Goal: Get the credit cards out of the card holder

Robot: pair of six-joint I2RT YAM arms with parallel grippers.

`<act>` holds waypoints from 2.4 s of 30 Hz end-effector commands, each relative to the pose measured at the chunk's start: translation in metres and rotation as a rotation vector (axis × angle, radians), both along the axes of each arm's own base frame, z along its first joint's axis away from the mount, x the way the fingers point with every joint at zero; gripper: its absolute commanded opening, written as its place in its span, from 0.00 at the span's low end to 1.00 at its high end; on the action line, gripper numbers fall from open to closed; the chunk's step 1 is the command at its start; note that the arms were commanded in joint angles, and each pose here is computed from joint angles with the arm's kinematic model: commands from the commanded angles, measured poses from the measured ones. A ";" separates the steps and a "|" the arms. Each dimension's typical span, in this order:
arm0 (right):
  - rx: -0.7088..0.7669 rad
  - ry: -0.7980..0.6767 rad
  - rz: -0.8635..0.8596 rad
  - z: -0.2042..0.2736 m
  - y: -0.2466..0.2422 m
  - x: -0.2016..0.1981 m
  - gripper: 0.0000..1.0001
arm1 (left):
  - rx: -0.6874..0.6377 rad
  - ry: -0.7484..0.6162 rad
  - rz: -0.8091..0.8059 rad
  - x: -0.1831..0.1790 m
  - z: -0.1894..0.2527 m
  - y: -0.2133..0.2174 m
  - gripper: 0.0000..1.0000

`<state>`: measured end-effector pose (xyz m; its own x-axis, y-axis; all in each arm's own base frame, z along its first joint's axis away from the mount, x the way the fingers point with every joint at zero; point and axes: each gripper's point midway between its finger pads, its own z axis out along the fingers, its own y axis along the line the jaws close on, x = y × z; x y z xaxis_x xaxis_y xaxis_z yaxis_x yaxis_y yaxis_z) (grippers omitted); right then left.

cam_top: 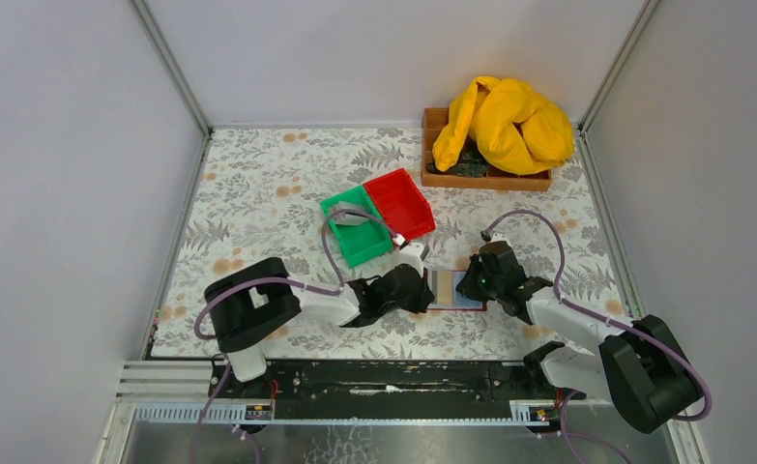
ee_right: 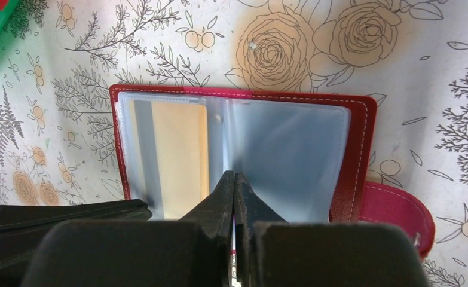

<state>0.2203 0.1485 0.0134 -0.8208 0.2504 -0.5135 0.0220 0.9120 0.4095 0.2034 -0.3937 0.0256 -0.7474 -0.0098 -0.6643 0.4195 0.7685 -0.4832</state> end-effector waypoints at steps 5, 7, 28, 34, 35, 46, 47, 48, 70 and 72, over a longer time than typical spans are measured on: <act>-0.015 -0.018 0.011 -0.002 -0.002 0.005 0.00 | 0.118 0.002 0.072 -0.002 -0.025 0.041 0.00; -0.015 -0.018 0.013 -0.003 -0.001 0.005 0.00 | 0.139 -0.002 0.077 -0.001 -0.028 0.045 0.00; 0.155 -0.148 0.116 0.037 0.025 0.004 0.00 | 0.141 0.056 0.036 -0.011 -0.056 0.033 0.00; 0.093 -0.135 0.084 0.032 0.013 0.003 0.00 | 0.134 0.049 0.035 -0.010 -0.051 0.032 0.00; 0.085 -0.139 0.078 0.032 0.011 0.004 0.00 | 0.134 0.051 0.034 -0.011 -0.051 0.032 0.00; 0.040 -0.121 0.061 0.023 0.003 0.002 0.00 | 0.142 0.047 0.043 -0.012 -0.047 0.041 0.00; 0.034 -0.111 0.058 0.020 0.002 0.001 0.00 | 0.142 0.046 0.042 -0.014 -0.045 0.042 0.00; 0.027 -0.101 0.053 0.017 0.001 0.000 0.00 | 0.142 0.041 0.041 -0.015 -0.042 0.043 0.00; 0.015 -0.019 0.055 -0.007 0.000 -0.007 0.00 | 0.118 -0.025 0.054 -0.008 -0.014 0.039 0.00; 0.015 -0.022 0.056 -0.006 0.000 -0.007 0.00 | 0.112 -0.034 0.048 -0.007 -0.010 0.036 0.00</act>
